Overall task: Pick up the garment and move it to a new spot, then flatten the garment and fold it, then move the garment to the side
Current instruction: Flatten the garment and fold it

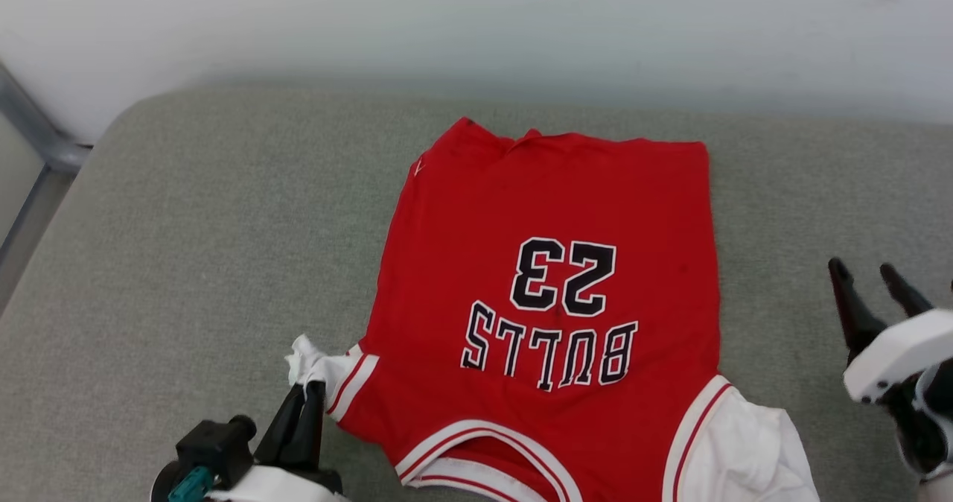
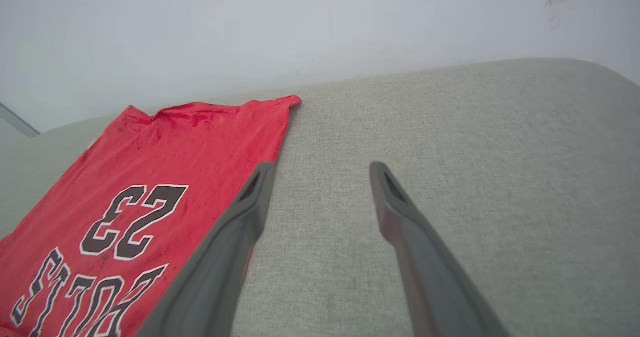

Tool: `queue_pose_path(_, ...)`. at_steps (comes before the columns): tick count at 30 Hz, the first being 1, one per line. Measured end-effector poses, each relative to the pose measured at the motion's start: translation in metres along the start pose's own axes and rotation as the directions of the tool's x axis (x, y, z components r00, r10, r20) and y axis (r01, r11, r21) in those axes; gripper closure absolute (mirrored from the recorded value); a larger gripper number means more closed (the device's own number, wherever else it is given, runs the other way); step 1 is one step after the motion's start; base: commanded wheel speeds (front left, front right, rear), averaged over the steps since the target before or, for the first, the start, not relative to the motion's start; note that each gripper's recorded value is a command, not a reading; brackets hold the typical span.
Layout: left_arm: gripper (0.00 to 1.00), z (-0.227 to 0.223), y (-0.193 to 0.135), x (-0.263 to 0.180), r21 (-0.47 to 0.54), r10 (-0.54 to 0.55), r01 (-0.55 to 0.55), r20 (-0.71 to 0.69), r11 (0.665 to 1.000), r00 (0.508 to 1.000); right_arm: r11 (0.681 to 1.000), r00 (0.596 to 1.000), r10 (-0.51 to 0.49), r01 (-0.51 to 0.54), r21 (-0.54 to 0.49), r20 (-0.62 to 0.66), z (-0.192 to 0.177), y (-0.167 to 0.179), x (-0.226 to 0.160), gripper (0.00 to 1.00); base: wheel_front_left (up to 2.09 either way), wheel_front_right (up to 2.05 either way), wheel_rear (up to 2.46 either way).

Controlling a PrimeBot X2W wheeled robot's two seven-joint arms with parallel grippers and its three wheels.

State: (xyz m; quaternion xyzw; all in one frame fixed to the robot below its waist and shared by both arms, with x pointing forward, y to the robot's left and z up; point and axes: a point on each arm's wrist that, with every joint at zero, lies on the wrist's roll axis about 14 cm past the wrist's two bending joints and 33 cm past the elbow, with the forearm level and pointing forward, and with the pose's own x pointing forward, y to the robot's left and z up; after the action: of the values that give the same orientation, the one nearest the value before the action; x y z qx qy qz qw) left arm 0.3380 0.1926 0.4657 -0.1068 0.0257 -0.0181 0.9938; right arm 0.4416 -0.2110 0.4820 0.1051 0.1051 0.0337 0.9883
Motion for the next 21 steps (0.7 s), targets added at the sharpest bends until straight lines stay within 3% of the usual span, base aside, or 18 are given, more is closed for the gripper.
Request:
queue_pose_path(8, 1.00, 0.011, -0.011, 0.033, -0.024, -0.015, 0.016, 0.043, 1.000, 0.999, 0.999, 0.975, 0.039, -0.045, -0.024, -0.220, -0.009, 0.011, 0.093, 0.00, 0.00, 0.00, 0.00)
queue_pose_path(14, 1.00, 0.008, -0.012, 0.048, -0.022, -0.010, 0.011, 0.040, 1.000, 0.999, 0.996, 0.901, 0.063, -0.086, -0.034, -0.428, -0.032, 0.032, 0.151, 0.00, 0.00, 0.00, 0.00)
queue_pose_path(21, 1.00, 0.003, -0.012, 0.062, -0.022, -0.005, 0.006, 0.029, 1.000, 1.000, 0.989, 0.848, 0.068, -0.125, -0.074, -0.525, -0.045, 0.054, 0.203, 0.00, 0.00, 0.00, 0.00)
